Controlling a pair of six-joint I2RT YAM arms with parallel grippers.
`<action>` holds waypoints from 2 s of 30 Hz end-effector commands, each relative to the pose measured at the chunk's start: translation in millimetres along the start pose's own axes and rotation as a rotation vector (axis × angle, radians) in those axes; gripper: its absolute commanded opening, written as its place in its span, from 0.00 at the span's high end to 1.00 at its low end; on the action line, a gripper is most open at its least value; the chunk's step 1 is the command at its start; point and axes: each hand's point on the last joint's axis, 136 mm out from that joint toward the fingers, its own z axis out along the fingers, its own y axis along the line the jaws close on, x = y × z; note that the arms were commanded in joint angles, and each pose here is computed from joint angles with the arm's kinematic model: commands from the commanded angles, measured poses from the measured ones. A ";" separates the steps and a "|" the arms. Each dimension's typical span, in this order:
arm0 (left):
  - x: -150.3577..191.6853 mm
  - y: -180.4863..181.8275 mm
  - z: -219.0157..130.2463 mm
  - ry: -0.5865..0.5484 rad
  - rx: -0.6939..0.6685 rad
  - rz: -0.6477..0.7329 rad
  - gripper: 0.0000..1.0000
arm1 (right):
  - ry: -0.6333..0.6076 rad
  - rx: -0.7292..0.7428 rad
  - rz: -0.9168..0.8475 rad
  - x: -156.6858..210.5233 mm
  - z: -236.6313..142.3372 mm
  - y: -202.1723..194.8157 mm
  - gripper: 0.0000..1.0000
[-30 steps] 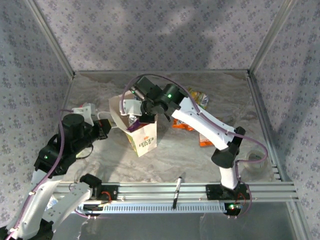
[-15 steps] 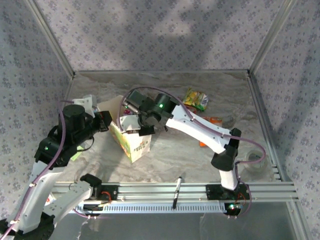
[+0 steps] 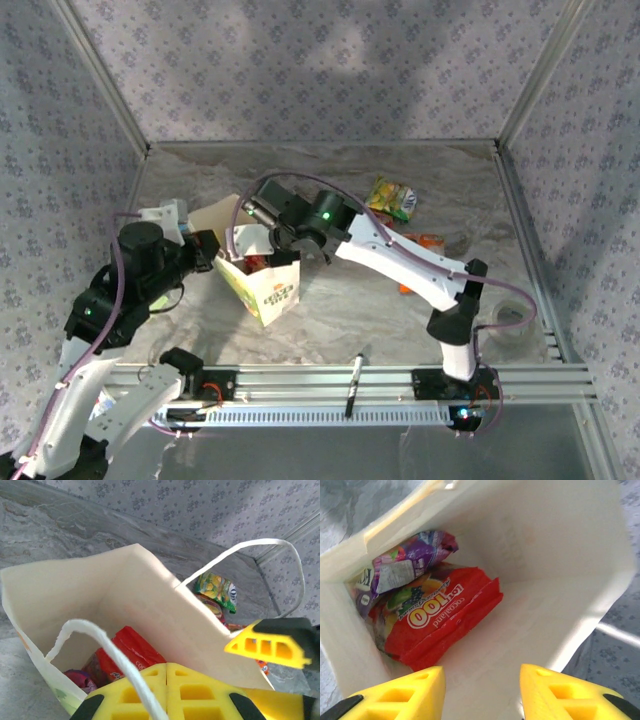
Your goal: Place the snacks into the paper bag
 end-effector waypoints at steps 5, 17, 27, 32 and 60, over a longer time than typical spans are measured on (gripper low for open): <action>2.2 5.0 -1.6 -0.002 -0.014 -0.019 0.94 | -0.185 0.184 0.161 -11.6 -74.9 -41.8 0.53; 8.2 9.6 -6.7 0.004 -0.020 -0.019 0.94 | -0.259 0.301 0.567 72.3 -128.6 -61.6 0.46; 13.6 10.5 -0.3 0.024 -0.018 -0.017 0.94 | -0.133 0.361 1.252 230.2 -99.8 -62.4 0.40; 12.9 8.7 0.3 0.031 -0.014 -0.010 0.94 | -0.067 0.302 1.523 292.9 -68.9 -51.7 0.40; 15.0 9.9 10.7 0.060 -0.031 0.000 0.94 | 0.236 0.017 1.826 377.1 65.1 35.0 0.42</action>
